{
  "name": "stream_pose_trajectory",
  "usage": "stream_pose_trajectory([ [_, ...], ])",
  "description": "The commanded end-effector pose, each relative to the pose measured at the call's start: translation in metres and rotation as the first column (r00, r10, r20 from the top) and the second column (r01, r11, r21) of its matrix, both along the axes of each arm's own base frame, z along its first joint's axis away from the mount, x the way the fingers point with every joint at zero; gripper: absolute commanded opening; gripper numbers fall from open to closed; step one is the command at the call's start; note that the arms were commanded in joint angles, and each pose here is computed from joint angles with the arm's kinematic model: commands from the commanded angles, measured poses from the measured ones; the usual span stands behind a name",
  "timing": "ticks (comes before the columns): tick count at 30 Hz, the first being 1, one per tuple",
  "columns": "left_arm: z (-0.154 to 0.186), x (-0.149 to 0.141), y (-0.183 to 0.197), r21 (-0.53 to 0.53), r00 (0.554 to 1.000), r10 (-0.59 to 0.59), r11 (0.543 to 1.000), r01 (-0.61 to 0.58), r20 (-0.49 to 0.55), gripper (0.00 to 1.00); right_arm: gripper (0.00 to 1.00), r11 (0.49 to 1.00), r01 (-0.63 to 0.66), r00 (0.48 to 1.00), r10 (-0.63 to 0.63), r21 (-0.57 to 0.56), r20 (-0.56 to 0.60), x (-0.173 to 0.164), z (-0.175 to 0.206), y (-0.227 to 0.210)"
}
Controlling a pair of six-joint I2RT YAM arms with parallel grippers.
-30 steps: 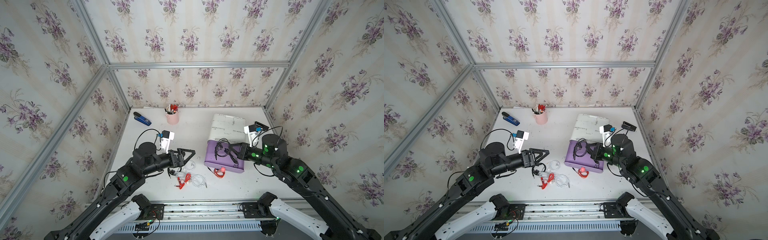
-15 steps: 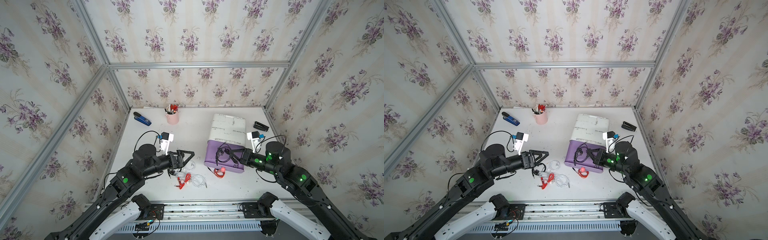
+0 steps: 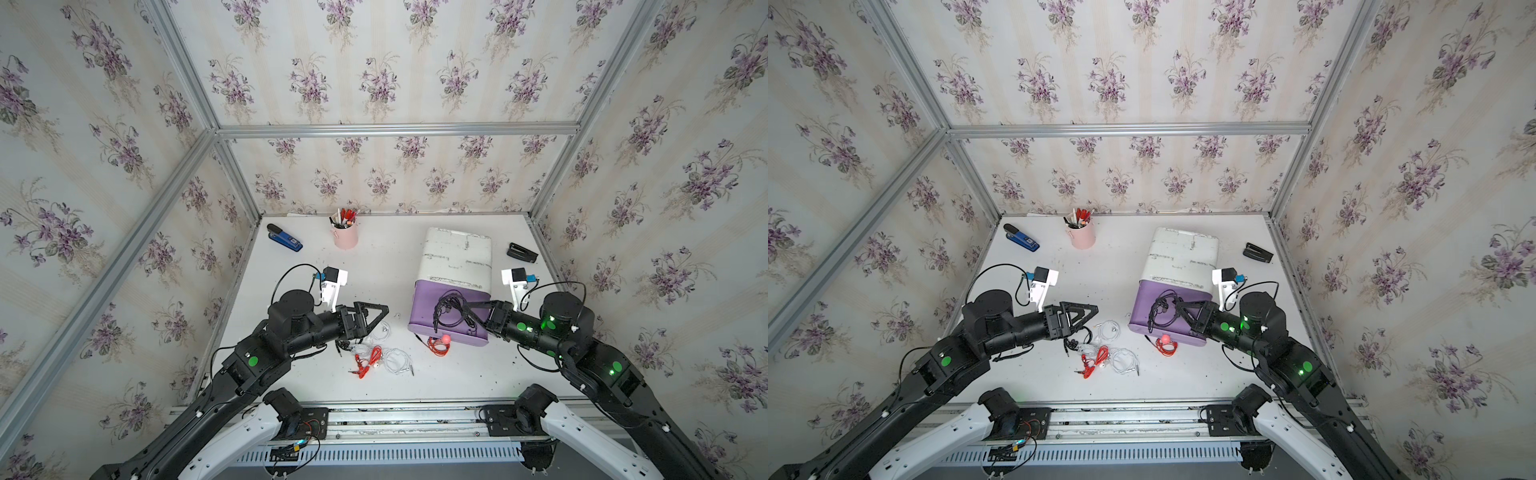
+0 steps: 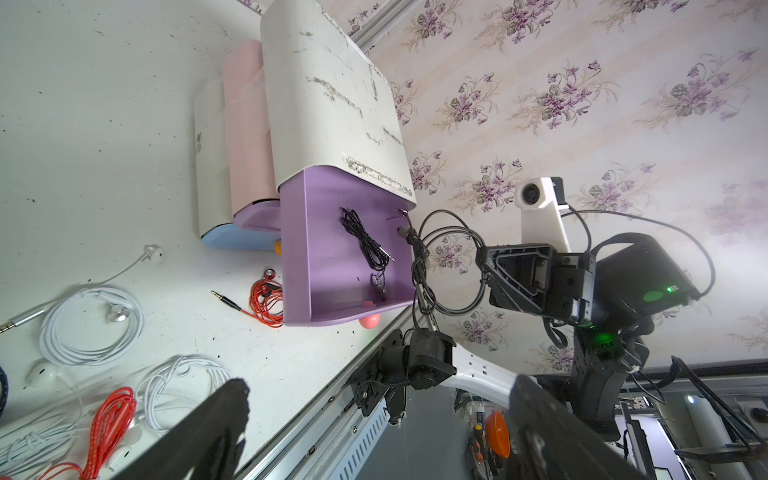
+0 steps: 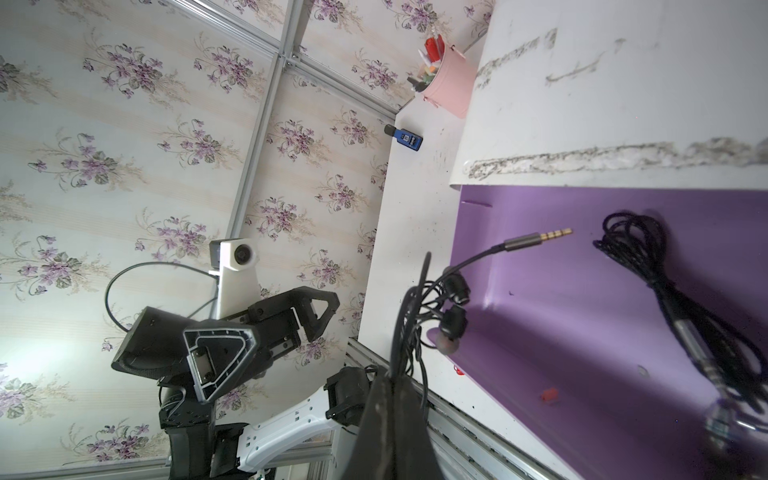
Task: Place the wired earphones into the drawer by color
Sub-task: Place the wired earphones in the drawer.
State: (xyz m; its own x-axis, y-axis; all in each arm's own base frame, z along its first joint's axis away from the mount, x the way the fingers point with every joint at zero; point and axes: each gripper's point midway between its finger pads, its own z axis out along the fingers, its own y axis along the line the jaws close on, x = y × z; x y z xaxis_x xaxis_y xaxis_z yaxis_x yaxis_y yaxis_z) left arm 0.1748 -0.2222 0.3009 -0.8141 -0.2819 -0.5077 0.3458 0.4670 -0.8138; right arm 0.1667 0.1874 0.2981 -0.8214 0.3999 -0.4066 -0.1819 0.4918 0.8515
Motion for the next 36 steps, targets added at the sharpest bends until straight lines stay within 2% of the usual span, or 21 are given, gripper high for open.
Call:
stream_pose_trajectory([
  [1, 0.004, 0.001, 0.000, -0.006, 1.000, 0.002, 1.000, -0.002, 0.021, 1.00, 0.00, 1.000, 0.020, 1.000, -0.020, 0.008, 0.000, 0.005, -0.003, 0.001],
  [27, -0.001, 0.001, 0.004, 0.028, 1.000, 0.007, 1.000, -0.008, 0.028, 1.00, 0.00, 0.981, 0.194, 0.979, -0.193, 0.007, -0.063, 0.043, -0.038, -0.003],
  [36, -0.007, 0.001, 0.007, 0.058, 1.000, 0.012, 0.998, -0.013, 0.024, 1.00, 0.00, 0.984, 0.177, 0.979, -0.176, -0.003, -0.103, 0.049, -0.058, 0.007],
])
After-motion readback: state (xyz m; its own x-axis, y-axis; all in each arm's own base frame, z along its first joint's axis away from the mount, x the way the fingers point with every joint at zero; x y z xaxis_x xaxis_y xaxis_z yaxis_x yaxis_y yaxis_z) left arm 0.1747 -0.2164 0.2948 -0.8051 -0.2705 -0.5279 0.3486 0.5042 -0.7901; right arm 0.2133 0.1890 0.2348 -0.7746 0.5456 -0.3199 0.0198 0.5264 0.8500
